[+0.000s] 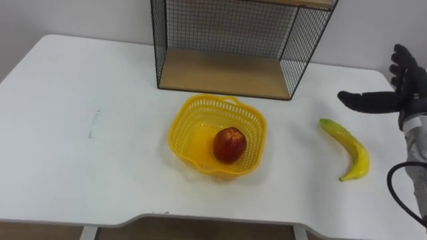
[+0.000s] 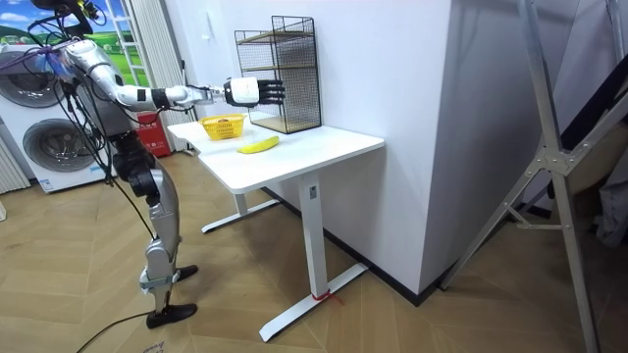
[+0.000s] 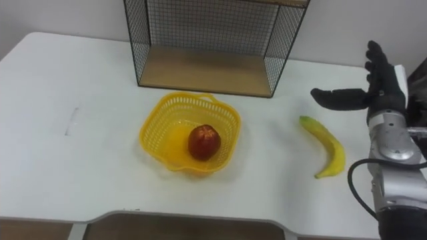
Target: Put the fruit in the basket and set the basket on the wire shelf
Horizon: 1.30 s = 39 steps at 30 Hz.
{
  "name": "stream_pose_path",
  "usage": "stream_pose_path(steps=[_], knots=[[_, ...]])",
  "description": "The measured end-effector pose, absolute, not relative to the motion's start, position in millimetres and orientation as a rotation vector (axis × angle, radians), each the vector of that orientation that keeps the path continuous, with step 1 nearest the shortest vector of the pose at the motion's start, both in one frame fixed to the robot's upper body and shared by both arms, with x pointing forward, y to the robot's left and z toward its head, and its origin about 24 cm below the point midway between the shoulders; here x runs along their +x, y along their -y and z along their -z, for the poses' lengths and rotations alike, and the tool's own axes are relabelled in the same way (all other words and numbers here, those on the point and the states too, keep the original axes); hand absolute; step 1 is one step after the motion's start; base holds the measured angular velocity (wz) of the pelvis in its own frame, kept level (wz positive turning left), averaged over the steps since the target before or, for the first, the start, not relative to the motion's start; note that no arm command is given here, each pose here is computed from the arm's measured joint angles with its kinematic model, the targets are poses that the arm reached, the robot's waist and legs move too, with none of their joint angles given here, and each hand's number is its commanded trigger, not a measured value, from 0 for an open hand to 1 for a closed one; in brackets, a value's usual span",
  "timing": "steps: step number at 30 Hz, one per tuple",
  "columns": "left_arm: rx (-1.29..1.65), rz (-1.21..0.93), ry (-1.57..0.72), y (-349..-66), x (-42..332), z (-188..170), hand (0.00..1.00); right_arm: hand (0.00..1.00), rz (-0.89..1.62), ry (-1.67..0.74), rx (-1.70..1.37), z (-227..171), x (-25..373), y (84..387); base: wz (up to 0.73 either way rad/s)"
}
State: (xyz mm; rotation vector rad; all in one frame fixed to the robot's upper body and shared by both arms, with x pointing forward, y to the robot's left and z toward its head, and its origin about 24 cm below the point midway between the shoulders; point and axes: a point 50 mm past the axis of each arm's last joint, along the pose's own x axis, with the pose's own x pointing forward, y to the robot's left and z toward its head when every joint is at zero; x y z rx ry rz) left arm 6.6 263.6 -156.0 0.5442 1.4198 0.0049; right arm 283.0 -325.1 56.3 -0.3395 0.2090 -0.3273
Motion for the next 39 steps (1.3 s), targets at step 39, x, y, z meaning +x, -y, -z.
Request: stream_pose_path(steps=[39], knots=[[0.572, -0.019, -1.439, -273, 7, 153, 0.00, 0.00, 0.226, -0.604, -0.470, 1, 252, 350, 0.01]])
